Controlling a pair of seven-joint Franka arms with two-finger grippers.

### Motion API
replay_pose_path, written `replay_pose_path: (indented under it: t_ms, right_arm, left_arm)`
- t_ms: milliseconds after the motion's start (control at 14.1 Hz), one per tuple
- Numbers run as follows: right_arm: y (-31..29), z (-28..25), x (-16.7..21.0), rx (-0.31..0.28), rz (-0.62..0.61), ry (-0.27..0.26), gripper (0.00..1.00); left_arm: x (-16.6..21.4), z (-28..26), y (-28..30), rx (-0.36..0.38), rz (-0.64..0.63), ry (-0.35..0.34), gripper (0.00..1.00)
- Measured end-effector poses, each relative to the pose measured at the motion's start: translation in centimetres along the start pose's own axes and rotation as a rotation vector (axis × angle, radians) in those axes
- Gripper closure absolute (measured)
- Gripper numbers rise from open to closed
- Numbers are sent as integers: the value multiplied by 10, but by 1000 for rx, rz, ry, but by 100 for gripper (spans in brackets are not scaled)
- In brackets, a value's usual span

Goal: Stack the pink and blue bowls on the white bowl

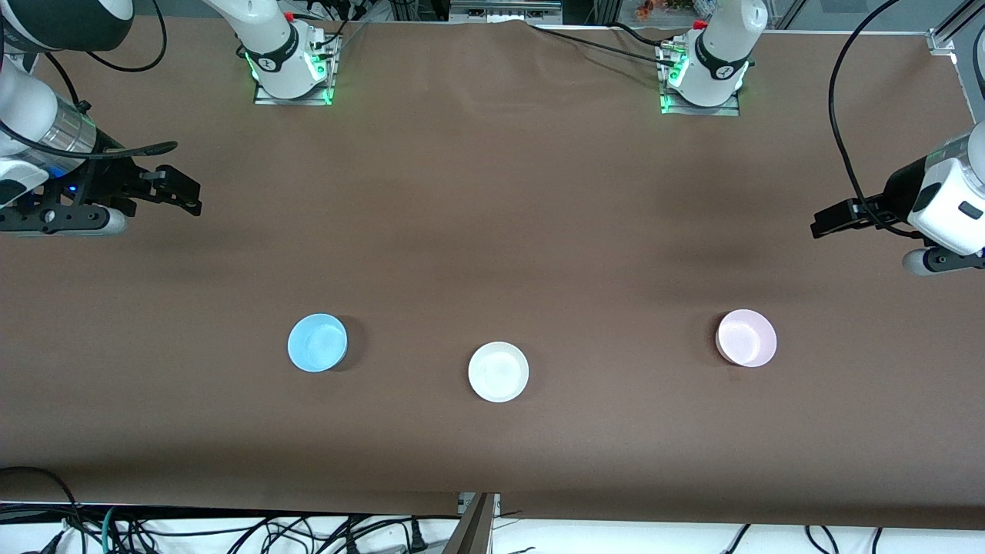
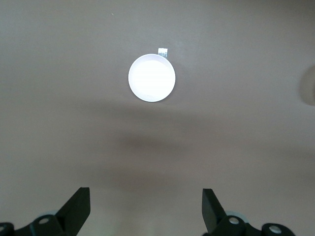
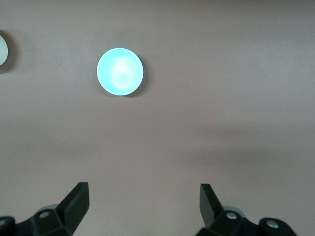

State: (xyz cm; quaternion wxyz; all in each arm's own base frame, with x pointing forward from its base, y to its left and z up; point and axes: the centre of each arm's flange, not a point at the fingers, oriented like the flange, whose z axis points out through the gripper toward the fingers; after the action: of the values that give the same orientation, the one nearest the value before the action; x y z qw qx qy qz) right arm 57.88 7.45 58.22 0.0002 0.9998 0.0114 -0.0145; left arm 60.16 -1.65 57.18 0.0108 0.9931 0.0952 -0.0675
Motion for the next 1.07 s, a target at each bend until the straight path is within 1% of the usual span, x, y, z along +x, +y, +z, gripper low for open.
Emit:
replay_pose_path:
  t_ms: [497, 710, 852, 1066]
  right_arm:
    - [0, 0, 0, 0, 0, 0, 0]
    - [0, 0, 0, 0, 0, 0, 0]
    - [0, 0, 0, 0, 0, 0, 0]
    - [0, 0, 0, 0, 0, 0, 0]
  left_arm:
    - [0, 0, -1, 0, -3, 0, 0]
    - [5, 4, -16, -1, -29, -2, 0]
    - [16, 21, -36, -3, -49, -11, 0]
    - [44, 73, -54, -7, -42, -10, 0]
